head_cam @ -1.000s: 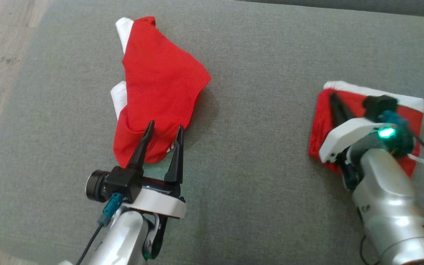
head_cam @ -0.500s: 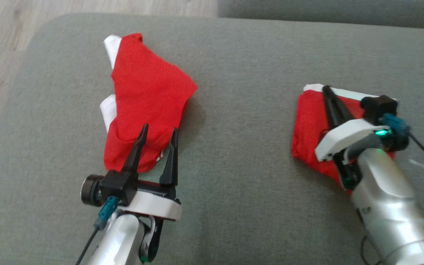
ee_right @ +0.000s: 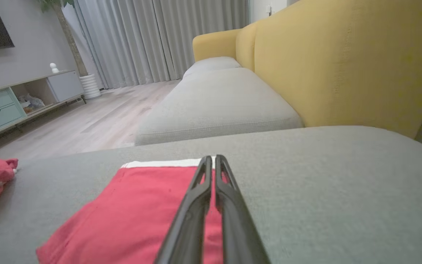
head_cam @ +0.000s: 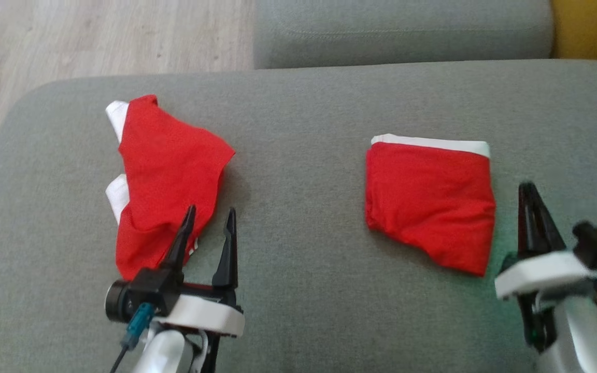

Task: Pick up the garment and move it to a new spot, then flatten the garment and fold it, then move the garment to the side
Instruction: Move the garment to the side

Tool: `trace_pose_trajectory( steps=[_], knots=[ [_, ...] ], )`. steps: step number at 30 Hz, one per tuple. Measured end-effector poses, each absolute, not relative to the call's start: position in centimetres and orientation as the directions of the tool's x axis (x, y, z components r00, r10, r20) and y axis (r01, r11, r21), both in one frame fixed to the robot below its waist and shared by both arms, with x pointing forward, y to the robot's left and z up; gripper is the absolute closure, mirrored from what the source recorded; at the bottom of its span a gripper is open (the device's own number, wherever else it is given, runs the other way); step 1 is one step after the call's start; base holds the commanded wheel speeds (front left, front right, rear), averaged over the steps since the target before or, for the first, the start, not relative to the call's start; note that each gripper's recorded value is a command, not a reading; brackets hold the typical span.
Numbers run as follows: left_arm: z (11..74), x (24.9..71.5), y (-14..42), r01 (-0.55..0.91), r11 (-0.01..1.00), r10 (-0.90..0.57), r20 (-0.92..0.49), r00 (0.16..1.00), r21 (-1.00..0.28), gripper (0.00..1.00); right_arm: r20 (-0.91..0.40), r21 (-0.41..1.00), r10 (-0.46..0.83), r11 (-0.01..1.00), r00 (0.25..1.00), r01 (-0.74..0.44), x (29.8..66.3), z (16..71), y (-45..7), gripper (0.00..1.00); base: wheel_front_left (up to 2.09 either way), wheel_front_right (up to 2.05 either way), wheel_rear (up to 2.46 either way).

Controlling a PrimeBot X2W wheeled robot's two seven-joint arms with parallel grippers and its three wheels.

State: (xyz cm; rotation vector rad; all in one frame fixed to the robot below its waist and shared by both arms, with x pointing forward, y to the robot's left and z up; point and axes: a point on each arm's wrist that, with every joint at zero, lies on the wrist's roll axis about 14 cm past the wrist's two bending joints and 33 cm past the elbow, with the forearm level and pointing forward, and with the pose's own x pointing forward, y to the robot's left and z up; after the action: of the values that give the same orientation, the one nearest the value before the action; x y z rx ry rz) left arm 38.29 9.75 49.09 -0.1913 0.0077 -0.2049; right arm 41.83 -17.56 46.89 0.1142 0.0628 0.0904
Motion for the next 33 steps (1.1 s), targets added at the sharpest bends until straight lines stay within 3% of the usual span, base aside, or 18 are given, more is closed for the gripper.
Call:
trace_pose_trajectory(
  steps=[1,11,22,33],
  knots=[
    [49.0,38.2,9.7,0.202,0.961,-0.204,0.009,0.979,-0.189,0.0,-0.058,0.114,0.084,0.99,0.995,-0.077,41.1,46.8,-17.8,0.0,0.0,0.0,0.0],
    [47.8,36.6,10.1,0.191,0.969,-0.197,-0.024,0.98,-0.156,0.0,-0.101,0.15,0.049,0.988,0.994,-0.033,36.8,45.3,-18.0,0.0,0.0,0.0,0.0],
    [46.9,36.7,10.6,0.179,0.971,-0.189,-0.051,0.981,-0.157,0.0,-0.104,0.138,0.069,0.989,0.992,-0.054,38.4,45.8,-17.4,0.0,0.0,0.0,0.0],
    [45.0,38.4,11.6,0.156,0.977,-0.172,-0.106,0.979,-0.142,0.0,-0.329,0.167,0.062,0.986,0.942,-0.007,43.8,41.0,-17.3,0.0,0.0,0.0,0.0]
  ],
)
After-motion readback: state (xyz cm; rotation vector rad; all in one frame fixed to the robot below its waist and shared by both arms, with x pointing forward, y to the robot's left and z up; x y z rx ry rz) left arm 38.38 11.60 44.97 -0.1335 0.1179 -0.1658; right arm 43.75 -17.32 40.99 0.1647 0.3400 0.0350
